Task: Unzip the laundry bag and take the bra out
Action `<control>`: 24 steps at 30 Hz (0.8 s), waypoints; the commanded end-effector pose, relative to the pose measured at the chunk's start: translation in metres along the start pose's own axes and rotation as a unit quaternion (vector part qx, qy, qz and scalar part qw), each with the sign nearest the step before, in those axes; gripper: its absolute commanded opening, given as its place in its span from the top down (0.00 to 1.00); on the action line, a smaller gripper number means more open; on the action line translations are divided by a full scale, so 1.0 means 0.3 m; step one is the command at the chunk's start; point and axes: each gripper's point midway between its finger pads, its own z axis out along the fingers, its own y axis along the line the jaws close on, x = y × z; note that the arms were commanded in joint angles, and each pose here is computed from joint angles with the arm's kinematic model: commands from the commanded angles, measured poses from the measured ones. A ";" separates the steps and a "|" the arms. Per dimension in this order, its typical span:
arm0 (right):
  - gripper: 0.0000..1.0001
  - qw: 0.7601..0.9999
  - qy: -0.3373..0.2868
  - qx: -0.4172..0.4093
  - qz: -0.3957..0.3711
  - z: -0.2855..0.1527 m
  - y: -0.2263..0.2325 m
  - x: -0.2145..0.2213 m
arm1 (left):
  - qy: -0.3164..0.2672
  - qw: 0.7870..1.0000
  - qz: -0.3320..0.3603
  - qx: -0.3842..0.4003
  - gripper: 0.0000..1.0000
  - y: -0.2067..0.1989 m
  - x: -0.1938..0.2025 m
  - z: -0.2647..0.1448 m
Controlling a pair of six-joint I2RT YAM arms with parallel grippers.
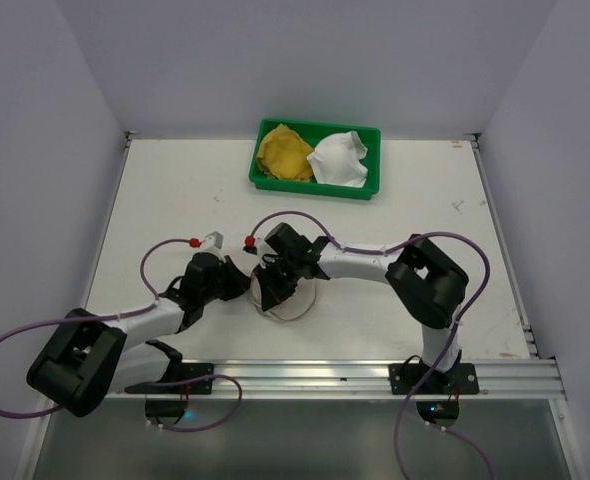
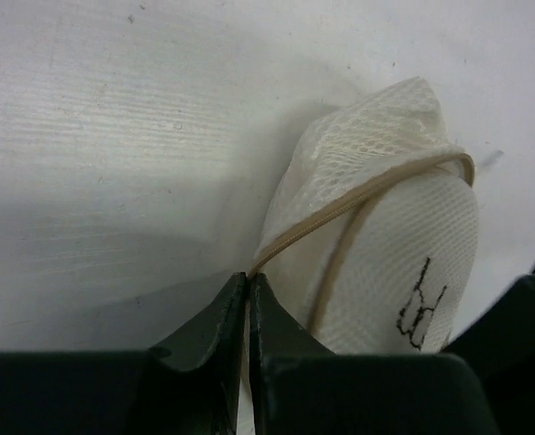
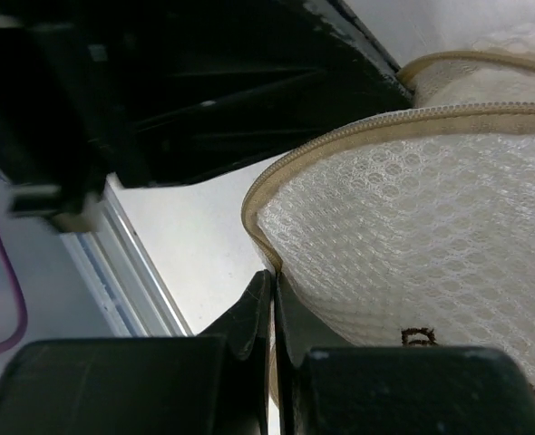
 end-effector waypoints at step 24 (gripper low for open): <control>0.46 0.997 -0.064 0.012 -0.040 -0.060 0.042 -0.143 | -0.051 0.989 0.011 -0.139 0.06 0.102 -0.146 -0.185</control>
